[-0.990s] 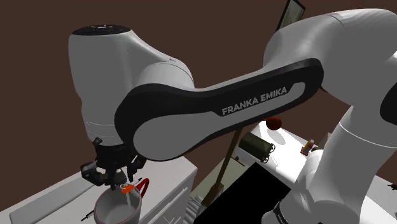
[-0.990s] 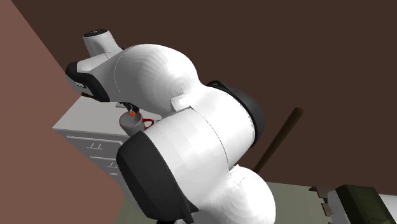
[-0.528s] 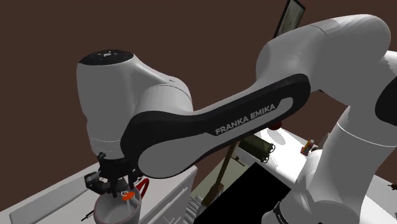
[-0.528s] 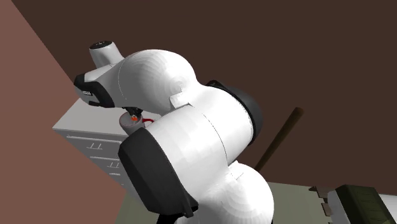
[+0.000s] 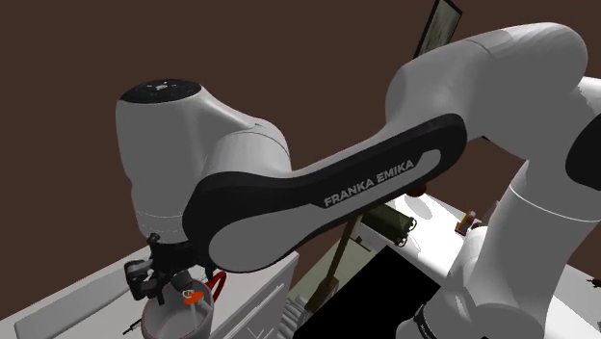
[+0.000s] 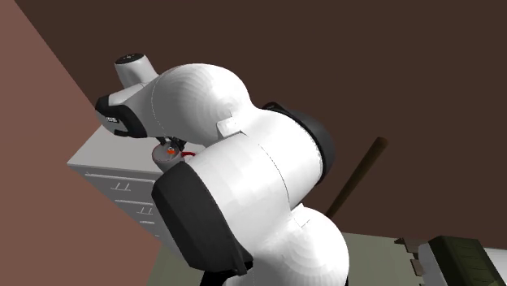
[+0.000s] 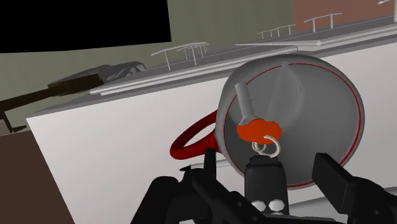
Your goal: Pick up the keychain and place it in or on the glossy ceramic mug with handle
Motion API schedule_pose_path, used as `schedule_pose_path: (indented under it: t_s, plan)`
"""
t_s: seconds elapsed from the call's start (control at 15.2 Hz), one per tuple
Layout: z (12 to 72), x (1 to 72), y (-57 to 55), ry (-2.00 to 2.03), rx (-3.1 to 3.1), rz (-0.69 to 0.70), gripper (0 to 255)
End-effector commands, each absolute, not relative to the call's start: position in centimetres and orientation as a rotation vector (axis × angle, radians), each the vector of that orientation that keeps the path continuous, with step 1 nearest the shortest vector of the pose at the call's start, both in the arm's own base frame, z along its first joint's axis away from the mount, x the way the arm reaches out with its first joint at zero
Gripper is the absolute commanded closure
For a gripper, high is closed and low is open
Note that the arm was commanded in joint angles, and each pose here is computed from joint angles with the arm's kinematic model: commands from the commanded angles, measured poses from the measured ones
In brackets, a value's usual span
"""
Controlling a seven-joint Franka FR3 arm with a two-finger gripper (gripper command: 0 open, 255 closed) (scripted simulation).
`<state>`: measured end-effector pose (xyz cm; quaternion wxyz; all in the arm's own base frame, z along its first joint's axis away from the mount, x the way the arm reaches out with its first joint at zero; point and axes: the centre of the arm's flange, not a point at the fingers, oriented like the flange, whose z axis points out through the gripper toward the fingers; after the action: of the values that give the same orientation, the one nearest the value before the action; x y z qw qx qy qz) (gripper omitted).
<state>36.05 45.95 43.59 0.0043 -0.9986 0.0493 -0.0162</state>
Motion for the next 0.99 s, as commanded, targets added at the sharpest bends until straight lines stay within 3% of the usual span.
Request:
schedule_pose_path:
  t_s: [0.0,0.2,0.46,0.92]
  plan:
    - [43.5,36.0,46.0,0.155,-3.130,-0.048,0]
    - [43.4,36.1,45.9,0.155,-3.130,-0.048,0]
    - [48.4,35.9,45.8,0.155,-3.130,-0.048,0]
    - [48.4,35.9,45.8,0.155,-3.130,-0.048,0]
